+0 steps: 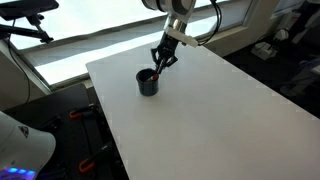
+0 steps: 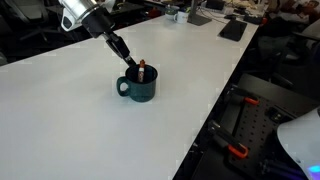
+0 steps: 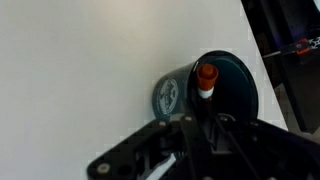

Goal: Put the marker on the table

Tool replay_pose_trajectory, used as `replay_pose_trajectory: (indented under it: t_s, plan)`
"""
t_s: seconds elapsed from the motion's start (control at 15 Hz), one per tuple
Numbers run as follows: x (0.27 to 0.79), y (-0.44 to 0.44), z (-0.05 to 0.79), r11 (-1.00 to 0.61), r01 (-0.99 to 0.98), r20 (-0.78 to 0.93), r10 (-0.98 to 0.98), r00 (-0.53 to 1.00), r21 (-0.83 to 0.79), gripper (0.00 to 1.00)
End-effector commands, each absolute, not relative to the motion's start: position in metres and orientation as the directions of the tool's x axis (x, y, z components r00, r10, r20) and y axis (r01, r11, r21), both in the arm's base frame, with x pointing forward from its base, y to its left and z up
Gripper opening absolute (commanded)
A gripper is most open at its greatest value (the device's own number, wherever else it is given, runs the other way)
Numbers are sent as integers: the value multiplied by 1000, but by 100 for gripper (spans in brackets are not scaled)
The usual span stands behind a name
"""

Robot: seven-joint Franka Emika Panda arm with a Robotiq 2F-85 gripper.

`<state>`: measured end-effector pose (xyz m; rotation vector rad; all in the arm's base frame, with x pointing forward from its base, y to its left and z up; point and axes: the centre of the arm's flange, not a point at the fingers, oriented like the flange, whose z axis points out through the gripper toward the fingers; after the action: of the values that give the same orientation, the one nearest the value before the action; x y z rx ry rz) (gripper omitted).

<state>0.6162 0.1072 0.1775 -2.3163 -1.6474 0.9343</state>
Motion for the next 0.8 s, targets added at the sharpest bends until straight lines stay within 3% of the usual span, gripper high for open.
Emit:
replay_pose_trajectory:
  t_s: [0.0,0.07,0.2,0.73]
  plan:
    - [625,105,183,-398,792,-423,885,197,-463,13]
    - [626,104,183,-407,788,-429,880,204,-462,29]
    - [624,103,184,-413,785,-433,877,206,-462,36]
    - [611,104,187,-460,749,-433,865,255,-477,96]
